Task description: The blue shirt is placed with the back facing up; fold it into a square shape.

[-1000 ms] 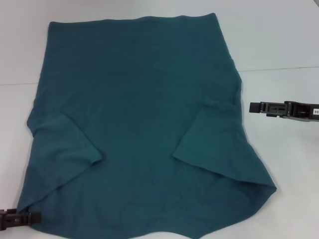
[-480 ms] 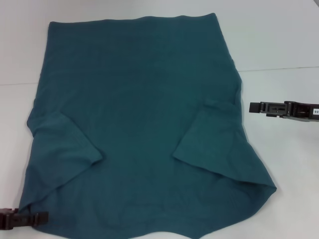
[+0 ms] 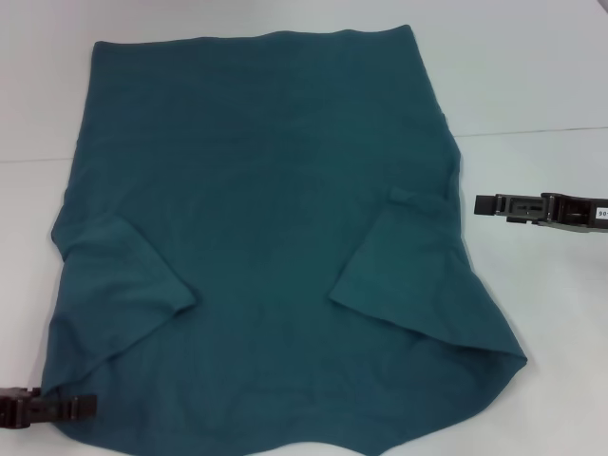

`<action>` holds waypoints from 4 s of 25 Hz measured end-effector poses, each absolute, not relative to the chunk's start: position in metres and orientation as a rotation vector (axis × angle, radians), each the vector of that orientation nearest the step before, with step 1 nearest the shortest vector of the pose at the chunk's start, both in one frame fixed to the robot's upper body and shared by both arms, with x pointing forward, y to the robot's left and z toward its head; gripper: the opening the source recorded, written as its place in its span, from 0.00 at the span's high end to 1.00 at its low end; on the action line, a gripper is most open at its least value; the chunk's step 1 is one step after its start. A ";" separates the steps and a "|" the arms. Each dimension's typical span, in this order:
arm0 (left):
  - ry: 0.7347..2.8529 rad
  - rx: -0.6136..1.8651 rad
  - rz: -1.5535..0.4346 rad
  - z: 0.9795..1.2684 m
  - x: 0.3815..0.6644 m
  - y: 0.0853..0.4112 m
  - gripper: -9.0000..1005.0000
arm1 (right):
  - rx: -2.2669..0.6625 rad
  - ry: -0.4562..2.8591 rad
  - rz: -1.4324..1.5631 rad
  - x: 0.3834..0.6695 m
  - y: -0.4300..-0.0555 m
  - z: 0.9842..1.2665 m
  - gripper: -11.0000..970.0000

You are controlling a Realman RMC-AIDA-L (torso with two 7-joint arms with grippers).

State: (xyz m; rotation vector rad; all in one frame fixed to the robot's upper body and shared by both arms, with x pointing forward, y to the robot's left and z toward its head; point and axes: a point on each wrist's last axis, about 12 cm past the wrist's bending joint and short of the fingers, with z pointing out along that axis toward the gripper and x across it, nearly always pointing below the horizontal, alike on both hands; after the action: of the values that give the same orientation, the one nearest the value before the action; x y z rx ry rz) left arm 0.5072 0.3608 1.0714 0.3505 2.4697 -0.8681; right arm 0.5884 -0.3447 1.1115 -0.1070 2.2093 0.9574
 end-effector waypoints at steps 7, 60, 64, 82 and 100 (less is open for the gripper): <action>2.501 0.308 -0.835 1.070 0.509 0.364 0.09 | -0.103 2.207 0.959 0.588 -0.346 1.111 0.04; 2.514 0.283 -0.874 1.075 0.510 0.362 0.97 | -0.109 2.363 1.000 0.555 -0.374 1.105 0.07; 2.505 0.276 -0.872 1.077 0.511 0.362 0.97 | -0.092 2.415 1.038 0.545 -0.379 1.103 0.08; 2.493 0.269 -0.870 1.078 0.513 0.362 0.97 | -0.080 2.561 1.125 0.535 -0.352 1.073 0.22; 2.491 0.264 -0.868 1.079 0.514 0.363 0.97 | -0.084 2.558 1.090 0.539 -0.349 1.070 0.49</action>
State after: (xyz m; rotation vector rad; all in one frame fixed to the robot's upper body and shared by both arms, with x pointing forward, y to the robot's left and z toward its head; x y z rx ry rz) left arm 0.5142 0.3632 1.0790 0.2638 2.4911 -0.8677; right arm 0.5391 -0.3493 1.0701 -0.0844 2.5582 1.0901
